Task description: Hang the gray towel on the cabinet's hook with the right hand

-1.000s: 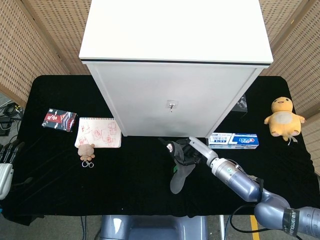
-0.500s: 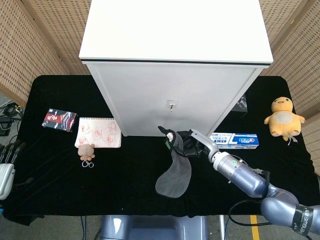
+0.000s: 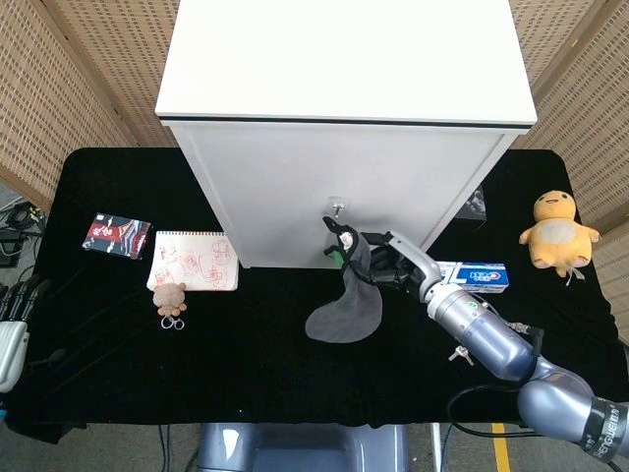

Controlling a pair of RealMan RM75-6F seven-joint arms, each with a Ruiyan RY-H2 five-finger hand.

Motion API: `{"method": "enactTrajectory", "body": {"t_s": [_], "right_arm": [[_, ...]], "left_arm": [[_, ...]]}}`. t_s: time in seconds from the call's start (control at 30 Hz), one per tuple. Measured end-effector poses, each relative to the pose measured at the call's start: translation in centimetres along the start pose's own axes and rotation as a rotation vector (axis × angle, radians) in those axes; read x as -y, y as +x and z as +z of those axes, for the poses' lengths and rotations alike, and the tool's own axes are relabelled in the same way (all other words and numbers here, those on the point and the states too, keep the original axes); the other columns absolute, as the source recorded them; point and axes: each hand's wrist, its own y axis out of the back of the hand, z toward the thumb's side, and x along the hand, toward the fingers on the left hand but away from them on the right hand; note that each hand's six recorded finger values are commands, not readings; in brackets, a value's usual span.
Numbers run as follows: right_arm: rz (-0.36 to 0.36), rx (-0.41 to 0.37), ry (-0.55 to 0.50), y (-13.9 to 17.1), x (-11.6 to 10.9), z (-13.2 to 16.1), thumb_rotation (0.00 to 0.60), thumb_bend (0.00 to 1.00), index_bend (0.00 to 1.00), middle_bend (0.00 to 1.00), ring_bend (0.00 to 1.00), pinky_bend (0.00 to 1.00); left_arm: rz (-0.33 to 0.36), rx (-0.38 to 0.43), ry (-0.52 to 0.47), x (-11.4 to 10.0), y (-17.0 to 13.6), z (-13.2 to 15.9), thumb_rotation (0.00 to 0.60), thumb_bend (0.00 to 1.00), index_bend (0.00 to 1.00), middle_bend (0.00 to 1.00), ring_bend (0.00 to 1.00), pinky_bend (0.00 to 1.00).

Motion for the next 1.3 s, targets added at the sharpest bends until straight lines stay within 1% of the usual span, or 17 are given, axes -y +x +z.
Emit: {"method": "enactTrajectory", "body": {"t_s": [0.4,0.9,1.3], "right_arm": [[-0.013,0.011,0.011,0.2,-0.3,0.0,0.600,0.73,0.71,0.97,0.97,1.00],[-0.037,0.028,-0.008,0.7,-1.4,0.0,0.600,0.74,0.72,0.97,0.97,1.00],[-0.038,0.065,0.008,0.9,-2.1,-0.9,0.600,0.74,0.72,0.97,0.97,1.00]], "left_arm": [[0.001,-0.001,-0.002,0.0,0.0,0.0,0.600,0.00,0.00,0.00,0.00,0.00],[0.000,0.001,0.002,0.0,0.0,0.0,0.600,0.00,0.00,0.00,0.00,0.00],[0.007,-0.005,0.013,0.0,0.0,0.0,0.600,0.00,0.00,0.00,0.00,0.00]]}}
